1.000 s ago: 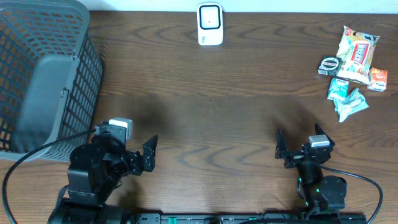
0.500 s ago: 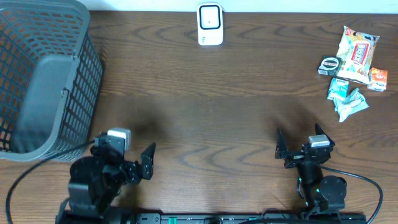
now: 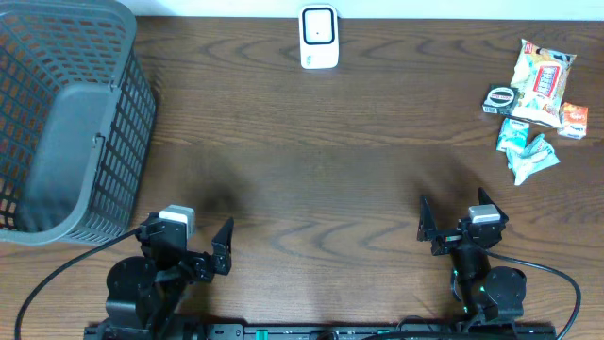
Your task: Scan the item barcode
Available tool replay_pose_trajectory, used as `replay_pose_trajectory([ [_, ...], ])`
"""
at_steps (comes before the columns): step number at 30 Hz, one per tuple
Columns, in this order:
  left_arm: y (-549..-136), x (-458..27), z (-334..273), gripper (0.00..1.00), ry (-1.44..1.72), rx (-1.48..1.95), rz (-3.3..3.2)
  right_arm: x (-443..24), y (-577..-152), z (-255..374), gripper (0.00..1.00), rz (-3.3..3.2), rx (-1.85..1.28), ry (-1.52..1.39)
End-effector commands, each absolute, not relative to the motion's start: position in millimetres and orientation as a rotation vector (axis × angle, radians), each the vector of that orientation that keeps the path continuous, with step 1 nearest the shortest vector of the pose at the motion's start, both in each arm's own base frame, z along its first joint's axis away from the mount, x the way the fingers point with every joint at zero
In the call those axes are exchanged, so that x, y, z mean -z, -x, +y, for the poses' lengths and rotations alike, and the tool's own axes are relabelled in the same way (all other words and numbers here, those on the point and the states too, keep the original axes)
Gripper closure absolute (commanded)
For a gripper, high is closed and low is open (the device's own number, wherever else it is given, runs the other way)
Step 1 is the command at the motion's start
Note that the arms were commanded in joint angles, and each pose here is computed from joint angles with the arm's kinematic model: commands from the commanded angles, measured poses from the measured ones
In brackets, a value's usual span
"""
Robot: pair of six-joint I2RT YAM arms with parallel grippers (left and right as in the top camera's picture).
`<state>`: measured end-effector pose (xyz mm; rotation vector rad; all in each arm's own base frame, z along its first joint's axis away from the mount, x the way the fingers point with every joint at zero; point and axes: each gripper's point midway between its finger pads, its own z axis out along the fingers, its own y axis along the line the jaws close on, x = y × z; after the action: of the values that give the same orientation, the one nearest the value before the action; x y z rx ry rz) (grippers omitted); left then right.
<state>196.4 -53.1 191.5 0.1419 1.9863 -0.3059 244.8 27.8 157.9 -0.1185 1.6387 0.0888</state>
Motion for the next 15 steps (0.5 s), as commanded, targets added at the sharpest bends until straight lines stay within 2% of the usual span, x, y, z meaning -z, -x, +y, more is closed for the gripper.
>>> replay_pose_trajectory([
  [1, -201.7, -189.3, -46.8, 0.02, -0.131, 0.267, 1.922, -157.6, -244.7, 26.6, 0.01, 1.639, -0.091, 0.111],
  [15, -220.5, -200.3, -31.9, 0.02, -0.077, 0.204, 1.698, -157.6, -244.7, 26.6, 0.01, 1.639, -0.091, 0.111],
])
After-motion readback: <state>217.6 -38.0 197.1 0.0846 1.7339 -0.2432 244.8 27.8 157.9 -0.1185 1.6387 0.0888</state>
